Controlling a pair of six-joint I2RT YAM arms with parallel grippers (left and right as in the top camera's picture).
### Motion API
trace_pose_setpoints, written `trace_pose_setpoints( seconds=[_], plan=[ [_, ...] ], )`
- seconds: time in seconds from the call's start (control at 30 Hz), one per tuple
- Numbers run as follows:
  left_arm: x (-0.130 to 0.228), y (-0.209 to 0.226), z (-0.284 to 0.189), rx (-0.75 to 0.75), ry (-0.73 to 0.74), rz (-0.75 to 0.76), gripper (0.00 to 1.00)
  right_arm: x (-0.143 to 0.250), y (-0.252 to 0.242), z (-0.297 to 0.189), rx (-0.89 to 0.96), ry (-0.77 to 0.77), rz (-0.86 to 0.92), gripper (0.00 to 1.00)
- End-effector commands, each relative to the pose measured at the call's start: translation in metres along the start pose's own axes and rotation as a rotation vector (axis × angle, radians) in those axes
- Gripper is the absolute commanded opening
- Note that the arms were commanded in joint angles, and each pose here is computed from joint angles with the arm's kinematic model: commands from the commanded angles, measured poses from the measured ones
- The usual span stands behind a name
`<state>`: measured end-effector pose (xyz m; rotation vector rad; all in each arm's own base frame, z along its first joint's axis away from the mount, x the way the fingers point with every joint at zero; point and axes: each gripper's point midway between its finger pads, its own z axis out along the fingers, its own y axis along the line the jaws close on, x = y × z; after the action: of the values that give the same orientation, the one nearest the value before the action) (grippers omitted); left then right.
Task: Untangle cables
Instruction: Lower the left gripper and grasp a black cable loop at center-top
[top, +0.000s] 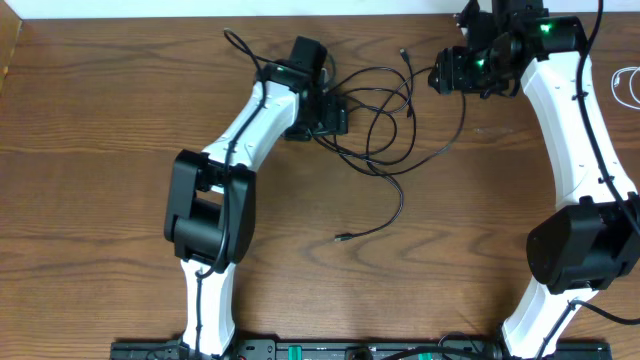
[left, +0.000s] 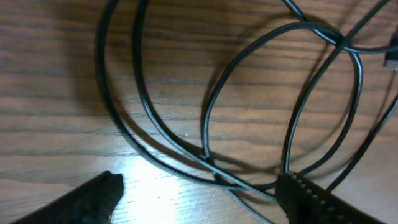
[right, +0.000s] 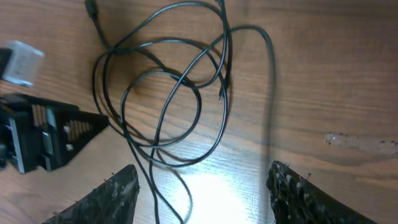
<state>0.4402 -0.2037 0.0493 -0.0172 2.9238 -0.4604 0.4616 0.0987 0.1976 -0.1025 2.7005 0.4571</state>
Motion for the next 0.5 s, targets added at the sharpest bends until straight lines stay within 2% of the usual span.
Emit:
trace_pose_setpoints(
  seconds=[0.0, 0.13, 0.3, 0.47],
  plan=[
    [-0.004, 0.016, 0.006, -0.109, -0.041, -0.122, 0.74, -0.005, 0.002, 0.003, -0.004, -0.016, -0.008, 0.64],
    [-0.012, 0.032, 0.004, -0.195, -0.107, -0.266, 0.64, -0.009, 0.004, 0.005, -0.007, -0.031, -0.016, 0.64],
    [-0.013, 0.035, 0.013, -0.198, -0.115, -0.320, 0.52, -0.007, 0.001, 0.011, -0.007, -0.028, -0.015, 0.63],
    [-0.010, 0.045, 0.025, -0.235, -0.105, -0.351, 0.50, -0.003, 0.000, 0.017, -0.009, -0.016, -0.012, 0.62]
  ],
)
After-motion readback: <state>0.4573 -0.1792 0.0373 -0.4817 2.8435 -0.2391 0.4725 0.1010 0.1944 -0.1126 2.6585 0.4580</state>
